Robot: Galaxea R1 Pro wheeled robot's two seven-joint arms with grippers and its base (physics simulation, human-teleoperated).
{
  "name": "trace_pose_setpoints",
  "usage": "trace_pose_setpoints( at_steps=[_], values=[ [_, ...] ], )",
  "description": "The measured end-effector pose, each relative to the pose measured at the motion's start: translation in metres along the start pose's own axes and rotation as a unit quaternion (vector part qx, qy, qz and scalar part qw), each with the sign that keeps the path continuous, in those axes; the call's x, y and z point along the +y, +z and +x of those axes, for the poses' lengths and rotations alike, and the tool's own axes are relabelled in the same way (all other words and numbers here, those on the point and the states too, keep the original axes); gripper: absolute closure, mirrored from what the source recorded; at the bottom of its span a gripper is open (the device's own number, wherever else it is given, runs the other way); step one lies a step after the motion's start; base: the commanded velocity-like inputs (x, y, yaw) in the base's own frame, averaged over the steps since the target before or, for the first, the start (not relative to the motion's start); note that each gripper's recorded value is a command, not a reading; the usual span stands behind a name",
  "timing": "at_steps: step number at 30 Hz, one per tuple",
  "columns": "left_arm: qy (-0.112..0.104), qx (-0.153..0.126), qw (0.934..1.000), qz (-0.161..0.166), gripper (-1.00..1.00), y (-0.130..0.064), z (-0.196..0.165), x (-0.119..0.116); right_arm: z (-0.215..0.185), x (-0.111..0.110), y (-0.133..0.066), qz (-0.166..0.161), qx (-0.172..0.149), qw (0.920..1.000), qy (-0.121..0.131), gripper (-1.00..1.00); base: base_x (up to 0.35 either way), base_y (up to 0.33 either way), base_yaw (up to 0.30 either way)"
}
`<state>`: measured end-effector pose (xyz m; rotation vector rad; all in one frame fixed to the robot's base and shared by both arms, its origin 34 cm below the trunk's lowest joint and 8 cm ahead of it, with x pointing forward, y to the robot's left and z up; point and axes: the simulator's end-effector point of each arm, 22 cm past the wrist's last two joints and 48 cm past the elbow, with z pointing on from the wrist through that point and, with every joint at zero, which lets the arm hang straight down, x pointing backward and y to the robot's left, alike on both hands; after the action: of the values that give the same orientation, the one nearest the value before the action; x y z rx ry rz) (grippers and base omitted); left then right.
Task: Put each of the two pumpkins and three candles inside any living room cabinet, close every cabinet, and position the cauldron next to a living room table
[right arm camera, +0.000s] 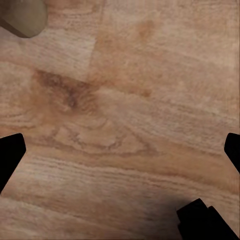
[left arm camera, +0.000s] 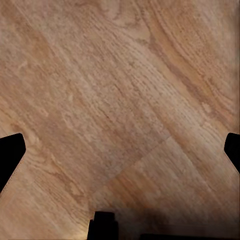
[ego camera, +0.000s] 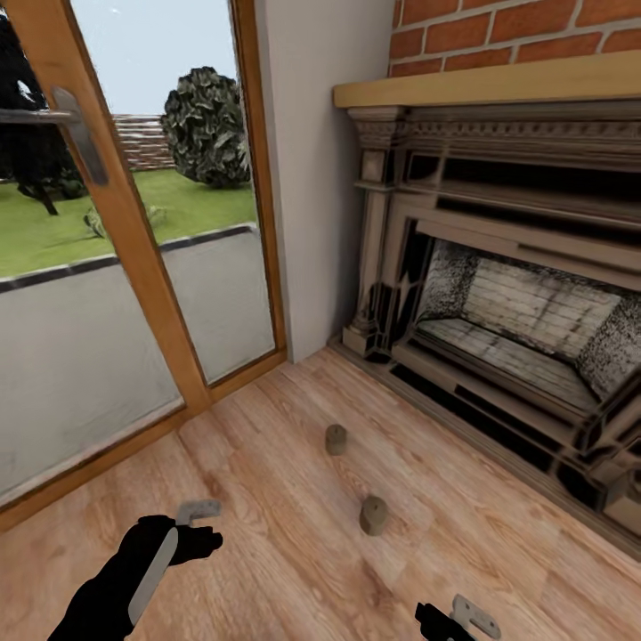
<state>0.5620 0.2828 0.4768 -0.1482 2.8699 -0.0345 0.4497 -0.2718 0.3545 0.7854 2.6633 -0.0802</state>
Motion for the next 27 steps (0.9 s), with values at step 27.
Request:
trace_pose_setpoints(
  at_steps=[27],
  values=[
    [0.005,0.02,0.9998,0.001,-1.0,0.013,0.014,-0.004,0.016,-0.007,0.007,0.009,0.016,0.9998,-0.003,-1.0,0.261,0.16,-0.144]
  ],
)
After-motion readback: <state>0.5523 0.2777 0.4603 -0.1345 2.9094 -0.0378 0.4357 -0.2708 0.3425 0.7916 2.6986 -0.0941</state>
